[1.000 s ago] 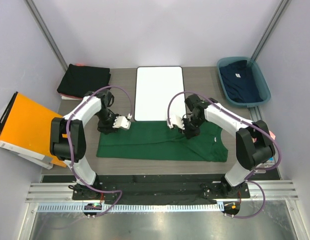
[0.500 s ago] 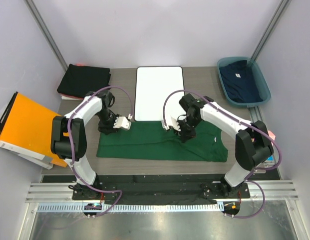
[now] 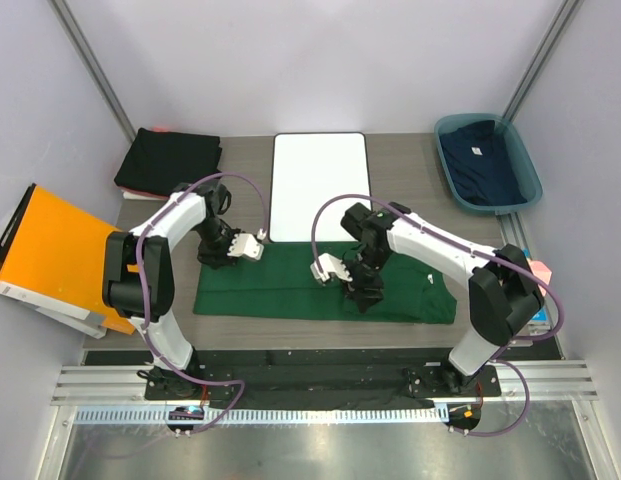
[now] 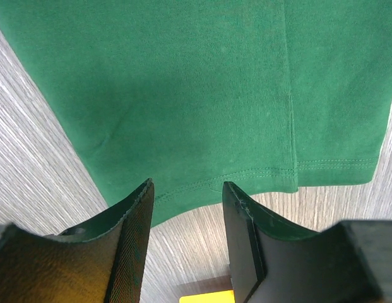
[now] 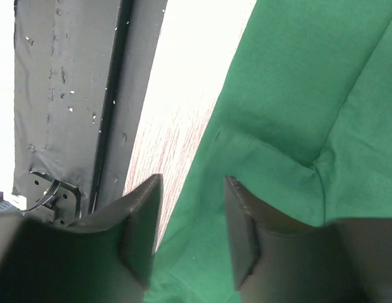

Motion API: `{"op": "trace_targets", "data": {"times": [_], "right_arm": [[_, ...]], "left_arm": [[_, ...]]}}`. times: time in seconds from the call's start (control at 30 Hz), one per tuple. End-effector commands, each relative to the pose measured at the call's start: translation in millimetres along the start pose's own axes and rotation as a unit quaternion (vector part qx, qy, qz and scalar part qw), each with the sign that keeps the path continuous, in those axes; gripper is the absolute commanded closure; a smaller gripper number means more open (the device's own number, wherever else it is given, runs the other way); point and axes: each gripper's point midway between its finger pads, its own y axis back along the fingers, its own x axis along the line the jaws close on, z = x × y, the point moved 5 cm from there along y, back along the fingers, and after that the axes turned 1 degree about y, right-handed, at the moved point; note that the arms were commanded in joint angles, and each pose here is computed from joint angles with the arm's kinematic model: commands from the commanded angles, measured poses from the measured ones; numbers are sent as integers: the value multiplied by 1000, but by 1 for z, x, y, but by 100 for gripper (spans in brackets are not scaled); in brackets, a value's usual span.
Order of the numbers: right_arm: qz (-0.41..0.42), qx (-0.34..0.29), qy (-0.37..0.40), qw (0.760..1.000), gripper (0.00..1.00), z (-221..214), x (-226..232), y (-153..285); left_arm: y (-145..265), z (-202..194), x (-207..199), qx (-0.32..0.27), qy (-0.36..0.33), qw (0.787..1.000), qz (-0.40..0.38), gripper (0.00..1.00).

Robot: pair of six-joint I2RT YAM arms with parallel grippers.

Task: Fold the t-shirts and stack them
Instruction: Fold the other side of the tshirt into a rectangle

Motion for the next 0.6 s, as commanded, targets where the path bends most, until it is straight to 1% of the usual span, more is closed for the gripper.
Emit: {"op": "trace_targets", "data": {"times": [0.0,0.07,0.1,0.13,0.17,0.2,0.23,0.27,0.3,0.4,0.47,0.5,0.53,0.57], "right_arm": [[-21,-6,14,1000,44,6,7,14],[-41,8,4,999,45,3,2,15],[-70,11,0,998,47,-1,-7,17],[-93,34,-13,995,50,-10,-13,18],[-109,43,-18,993,61,-17,-19,21],[-126,50,-29,990,69,-30,-26,22],[-148,76,-40,985,78,-42,-32,25],[-155,87,-53,983,93,-54,-34,22],[-172,89,-58,979,99,-60,-41,24],[-229,105,-112,961,99,-95,-62,37],[-268,107,-154,945,98,-116,-75,52],[-281,99,-167,940,94,-121,-81,59],[-289,93,-198,932,84,-136,-84,67],[-306,75,-215,924,78,-135,-92,79]], "left_arm": [[0,4,8,-10,-17,1000,6,51],[2,4,11,-10,-14,1000,7,51],[3,5,12,-11,-14,1000,7,51],[4,6,12,-11,-11,1000,8,51],[4,6,12,-12,-10,1000,5,51],[6,7,11,-12,-11,1000,6,51],[6,7,11,-11,-11,1000,5,51],[6,7,11,-11,-10,1000,5,51],[6,7,10,-11,-9,1000,6,52],[2,6,15,-10,12,1000,24,54],[-4,4,17,-6,17,999,30,53],[-7,3,18,-7,19,999,34,51],[-7,3,18,-8,21,999,34,48],[-9,3,18,-8,20,999,32,47]]}}
